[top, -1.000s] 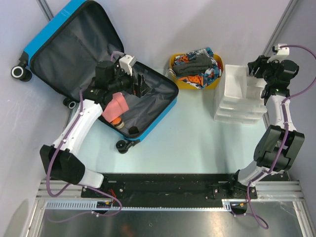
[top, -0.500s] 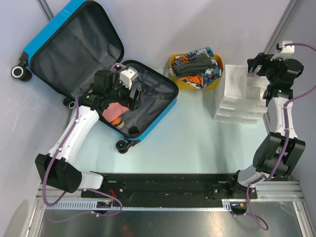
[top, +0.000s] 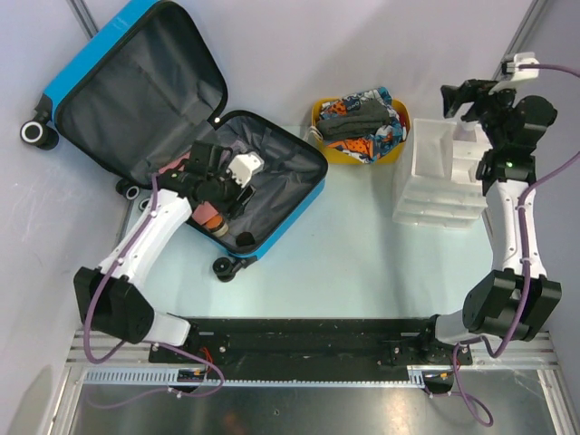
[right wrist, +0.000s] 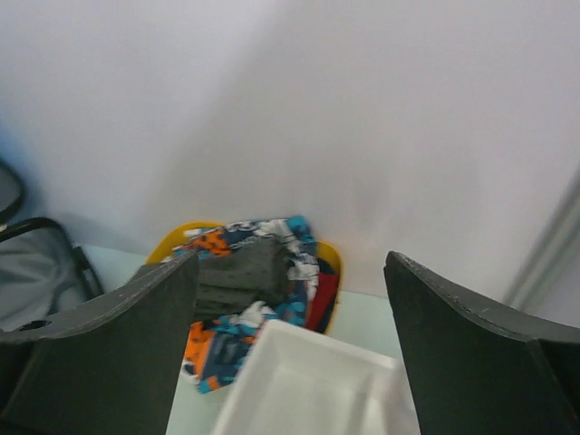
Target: Open, take out, and arrange the luggage
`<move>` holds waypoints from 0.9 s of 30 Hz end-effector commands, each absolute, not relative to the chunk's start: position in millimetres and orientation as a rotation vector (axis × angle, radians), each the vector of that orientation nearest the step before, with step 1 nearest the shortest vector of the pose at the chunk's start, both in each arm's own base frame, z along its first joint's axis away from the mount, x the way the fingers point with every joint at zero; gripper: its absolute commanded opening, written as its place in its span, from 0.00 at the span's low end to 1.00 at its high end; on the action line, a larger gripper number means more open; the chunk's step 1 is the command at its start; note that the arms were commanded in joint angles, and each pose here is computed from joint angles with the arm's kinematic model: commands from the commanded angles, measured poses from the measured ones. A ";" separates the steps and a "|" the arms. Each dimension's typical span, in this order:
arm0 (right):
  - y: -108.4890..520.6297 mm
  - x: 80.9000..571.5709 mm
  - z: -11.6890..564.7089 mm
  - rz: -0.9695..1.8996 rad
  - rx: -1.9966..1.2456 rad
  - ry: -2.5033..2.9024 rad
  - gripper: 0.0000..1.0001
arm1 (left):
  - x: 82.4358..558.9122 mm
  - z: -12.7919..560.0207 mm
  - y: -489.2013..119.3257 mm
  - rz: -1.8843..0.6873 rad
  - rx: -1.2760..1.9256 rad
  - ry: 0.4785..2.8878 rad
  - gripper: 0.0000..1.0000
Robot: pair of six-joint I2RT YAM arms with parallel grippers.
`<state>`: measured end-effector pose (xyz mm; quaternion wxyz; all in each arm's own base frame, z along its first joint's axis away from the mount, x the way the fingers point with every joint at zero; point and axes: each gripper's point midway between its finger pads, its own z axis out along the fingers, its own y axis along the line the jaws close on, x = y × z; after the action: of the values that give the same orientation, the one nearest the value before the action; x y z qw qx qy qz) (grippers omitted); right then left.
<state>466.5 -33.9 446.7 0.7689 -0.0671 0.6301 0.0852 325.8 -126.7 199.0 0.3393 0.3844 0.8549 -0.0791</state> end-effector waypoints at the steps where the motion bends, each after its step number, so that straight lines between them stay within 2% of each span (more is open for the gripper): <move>1: 26.9 446.5 472.2 0.283 -0.273 1.328 0.88 | 318.7 165.9 -102.5 -0.047 1.135 2.348 0.66; 7: 83.4 441.6 436.7 0.406 -0.383 1.420 0.88 | 328.1 136.7 -74.9 0.165 1.489 2.348 0.78; 11: 109.4 441.9 418.1 0.490 -0.423 1.457 0.88 | 356.4 137.7 -69.1 0.313 1.744 2.237 0.79; 20: 97.7 449.4 412.6 0.461 -0.376 1.480 0.88 | 344.1 98.2 -70.3 0.404 2.263 2.076 0.81; 27: 92.3 449.8 411.2 0.460 -0.349 1.492 0.88 | 352.9 77.6 -61.5 0.484 2.407 2.077 0.82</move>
<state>448.8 95.0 406.0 0.6906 -0.1653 0.6727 0.2079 346.4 -73.8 85.2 0.0142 0.7200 0.6821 0.1271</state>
